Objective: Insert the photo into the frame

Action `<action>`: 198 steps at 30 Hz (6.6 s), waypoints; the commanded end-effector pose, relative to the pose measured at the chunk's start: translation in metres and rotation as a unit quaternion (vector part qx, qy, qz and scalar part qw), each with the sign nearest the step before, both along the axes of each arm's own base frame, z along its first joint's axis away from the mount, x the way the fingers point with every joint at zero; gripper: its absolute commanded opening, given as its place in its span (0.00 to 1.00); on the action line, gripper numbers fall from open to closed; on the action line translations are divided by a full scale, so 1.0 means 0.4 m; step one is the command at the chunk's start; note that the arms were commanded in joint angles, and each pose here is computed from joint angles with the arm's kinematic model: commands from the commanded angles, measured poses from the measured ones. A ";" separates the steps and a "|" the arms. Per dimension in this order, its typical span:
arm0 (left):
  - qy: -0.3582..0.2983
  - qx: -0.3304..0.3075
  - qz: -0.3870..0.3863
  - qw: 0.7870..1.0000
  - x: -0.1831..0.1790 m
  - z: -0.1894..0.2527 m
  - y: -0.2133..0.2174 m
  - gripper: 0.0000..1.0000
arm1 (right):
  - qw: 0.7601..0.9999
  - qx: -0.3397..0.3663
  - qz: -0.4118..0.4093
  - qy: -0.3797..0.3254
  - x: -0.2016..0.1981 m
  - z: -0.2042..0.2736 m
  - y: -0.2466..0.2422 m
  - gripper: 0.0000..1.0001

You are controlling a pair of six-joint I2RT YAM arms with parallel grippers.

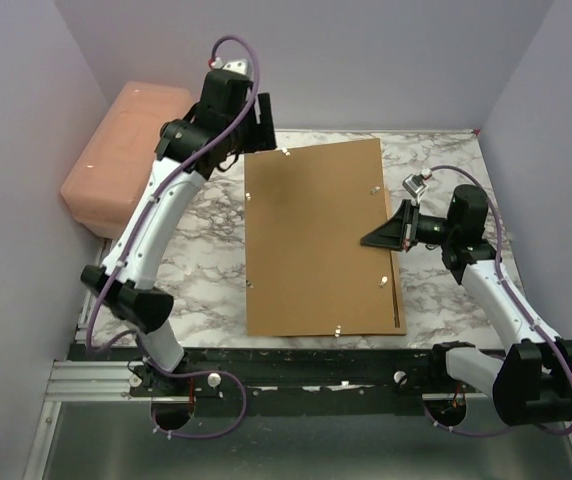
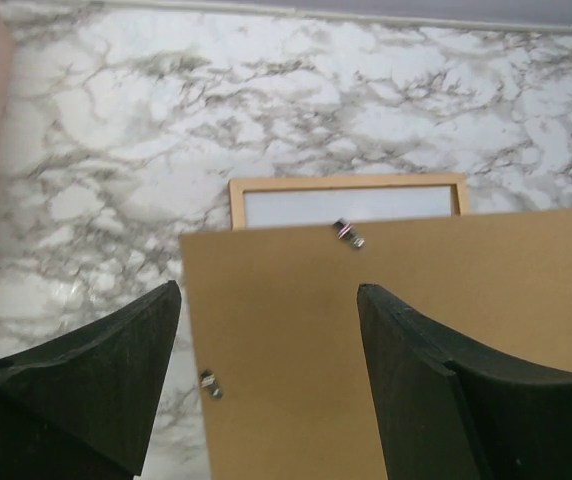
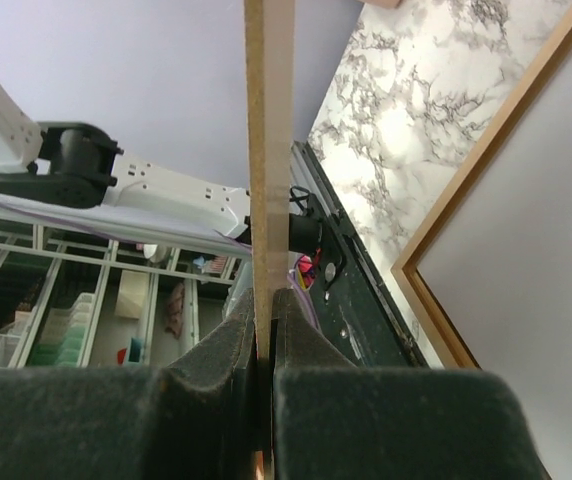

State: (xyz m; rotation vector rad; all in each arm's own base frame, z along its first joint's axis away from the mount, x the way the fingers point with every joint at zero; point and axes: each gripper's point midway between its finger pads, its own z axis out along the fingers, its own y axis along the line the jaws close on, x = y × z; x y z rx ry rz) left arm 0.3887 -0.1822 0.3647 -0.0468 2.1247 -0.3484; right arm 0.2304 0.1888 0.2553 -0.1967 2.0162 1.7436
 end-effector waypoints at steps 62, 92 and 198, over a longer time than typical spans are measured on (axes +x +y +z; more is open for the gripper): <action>0.147 0.023 0.009 0.989 -0.244 -0.416 0.123 0.76 | 0.999 -0.026 -0.026 -0.017 -0.033 -0.032 -0.010 0.01; 0.283 -0.095 -0.078 0.951 -0.369 -0.753 -0.057 0.70 | 0.990 -0.031 -0.136 0.009 0.081 0.036 -0.104 0.01; 0.307 0.014 0.024 0.951 -0.422 -0.716 0.117 0.65 | 0.989 -0.016 -0.118 0.087 0.074 -0.167 -0.115 0.01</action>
